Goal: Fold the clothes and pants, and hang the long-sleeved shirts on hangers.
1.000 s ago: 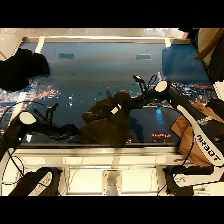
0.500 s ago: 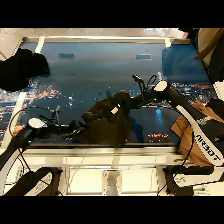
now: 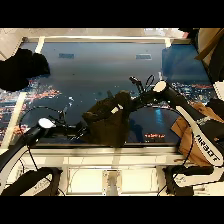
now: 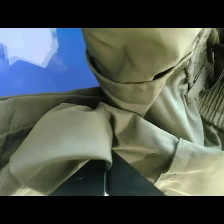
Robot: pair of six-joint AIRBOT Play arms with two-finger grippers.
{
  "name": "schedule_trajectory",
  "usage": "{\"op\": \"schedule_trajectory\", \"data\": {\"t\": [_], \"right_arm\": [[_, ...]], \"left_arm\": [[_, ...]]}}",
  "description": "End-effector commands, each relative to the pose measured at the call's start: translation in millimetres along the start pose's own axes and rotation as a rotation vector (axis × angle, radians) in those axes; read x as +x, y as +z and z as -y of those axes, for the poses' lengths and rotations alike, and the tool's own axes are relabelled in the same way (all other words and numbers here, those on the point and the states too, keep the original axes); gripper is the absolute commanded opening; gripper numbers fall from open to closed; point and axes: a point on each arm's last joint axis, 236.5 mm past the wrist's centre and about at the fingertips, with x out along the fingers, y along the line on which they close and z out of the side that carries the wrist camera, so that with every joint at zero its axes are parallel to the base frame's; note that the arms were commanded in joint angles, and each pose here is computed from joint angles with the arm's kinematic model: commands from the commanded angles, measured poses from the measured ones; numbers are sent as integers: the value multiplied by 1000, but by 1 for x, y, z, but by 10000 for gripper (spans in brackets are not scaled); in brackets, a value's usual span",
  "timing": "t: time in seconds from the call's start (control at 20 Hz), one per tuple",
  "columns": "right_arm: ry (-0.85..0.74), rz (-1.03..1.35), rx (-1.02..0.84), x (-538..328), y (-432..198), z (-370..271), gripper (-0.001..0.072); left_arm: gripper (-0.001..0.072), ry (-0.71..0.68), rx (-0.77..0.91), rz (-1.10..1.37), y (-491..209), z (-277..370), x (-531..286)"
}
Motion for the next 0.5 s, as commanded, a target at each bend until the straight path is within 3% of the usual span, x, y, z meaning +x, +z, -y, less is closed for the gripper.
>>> {"op": "schedule_trajectory", "data": {"t": [0.0, 0.15, 0.45], "right_arm": [[-10, 2, -30, -16, 3, 0, 27], [-21, 77, -103, -72, 27, -17, 27], [-101, 431, -380, -213, 65, -126, 26]], "left_arm": [[13, -9, 40, 86, 27, 3, -12], [11, -67, 92, 263, 80, 29, -65], [10, -157, 487, 524, 106, 157, -207]]}}
